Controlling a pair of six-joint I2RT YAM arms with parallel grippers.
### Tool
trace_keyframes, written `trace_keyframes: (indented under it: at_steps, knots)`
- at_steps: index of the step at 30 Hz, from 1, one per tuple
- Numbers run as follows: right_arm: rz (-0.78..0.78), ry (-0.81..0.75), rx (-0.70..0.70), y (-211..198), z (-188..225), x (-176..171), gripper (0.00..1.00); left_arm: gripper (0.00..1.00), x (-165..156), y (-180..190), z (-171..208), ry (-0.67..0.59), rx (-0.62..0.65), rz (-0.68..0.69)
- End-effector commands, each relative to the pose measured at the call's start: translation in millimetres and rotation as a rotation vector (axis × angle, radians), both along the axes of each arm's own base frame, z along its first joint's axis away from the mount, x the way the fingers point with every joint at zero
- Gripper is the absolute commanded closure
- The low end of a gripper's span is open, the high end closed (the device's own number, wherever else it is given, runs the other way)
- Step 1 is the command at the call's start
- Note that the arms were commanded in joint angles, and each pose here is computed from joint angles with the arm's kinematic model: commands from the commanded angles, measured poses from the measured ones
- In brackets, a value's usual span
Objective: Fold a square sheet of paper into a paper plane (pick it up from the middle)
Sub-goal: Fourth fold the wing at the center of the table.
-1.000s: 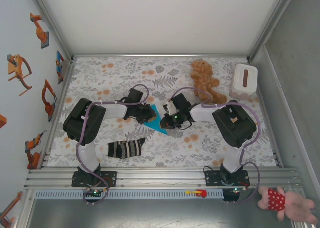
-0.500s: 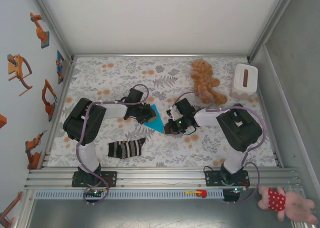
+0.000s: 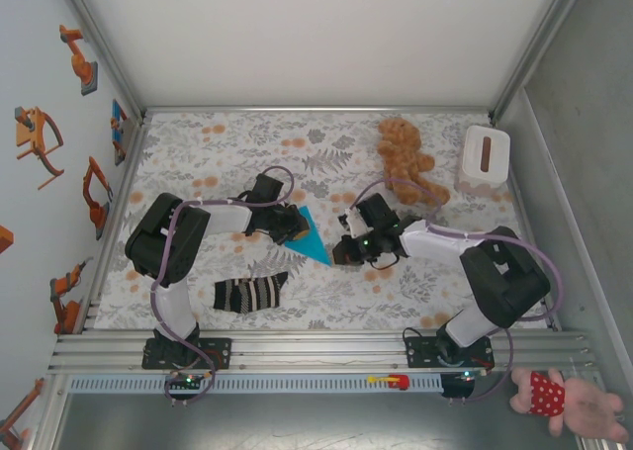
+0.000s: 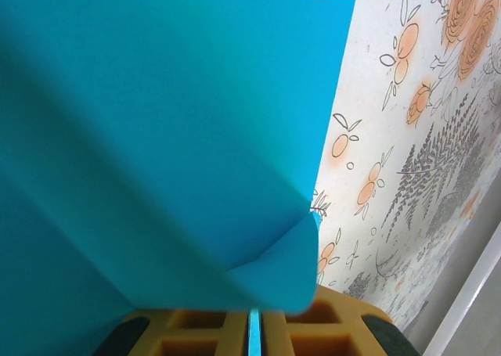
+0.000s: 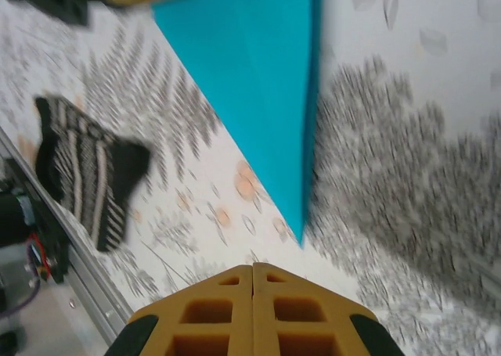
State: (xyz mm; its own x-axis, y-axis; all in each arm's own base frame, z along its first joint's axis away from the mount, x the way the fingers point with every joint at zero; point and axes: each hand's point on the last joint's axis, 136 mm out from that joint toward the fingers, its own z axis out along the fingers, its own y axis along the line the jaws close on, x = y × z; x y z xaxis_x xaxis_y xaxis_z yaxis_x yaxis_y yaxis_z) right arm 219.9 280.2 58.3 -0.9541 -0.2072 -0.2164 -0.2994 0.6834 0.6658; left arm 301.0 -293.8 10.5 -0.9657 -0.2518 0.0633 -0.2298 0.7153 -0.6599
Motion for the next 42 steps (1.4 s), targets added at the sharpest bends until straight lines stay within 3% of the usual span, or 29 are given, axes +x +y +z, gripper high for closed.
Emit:
trace_keyframes:
  at_steps: [1, 8, 18, 25, 29, 42]
  knots:
    - [-0.060, -0.057, 0.035, 17, 9, 33, 1.00, 0.88, -24, 32, -47, 0.124, 0.177, 0.032]
    - [-0.059, -0.016, 0.051, 42, -7, 56, 1.00, 0.88, -23, 29, -45, 0.118, 0.167, 0.019]
    - [-0.039, 0.075, -0.044, 35, -46, 44, 1.00, 0.88, -20, 25, -38, 0.099, 0.153, 0.013]
    - [-0.051, 0.122, -0.144, 17, -71, 32, 1.00, 0.88, 0, 4, 12, -0.060, 0.057, -0.041]
    - [-0.060, 0.119, -0.142, 18, -69, 34, 1.00, 0.88, -5, -8, 31, -0.119, 0.012, -0.083]
    - [-0.079, 0.159, -0.198, 9, -82, 28, 1.00, 0.88, -21, -8, -8, -0.061, 0.092, -0.148]
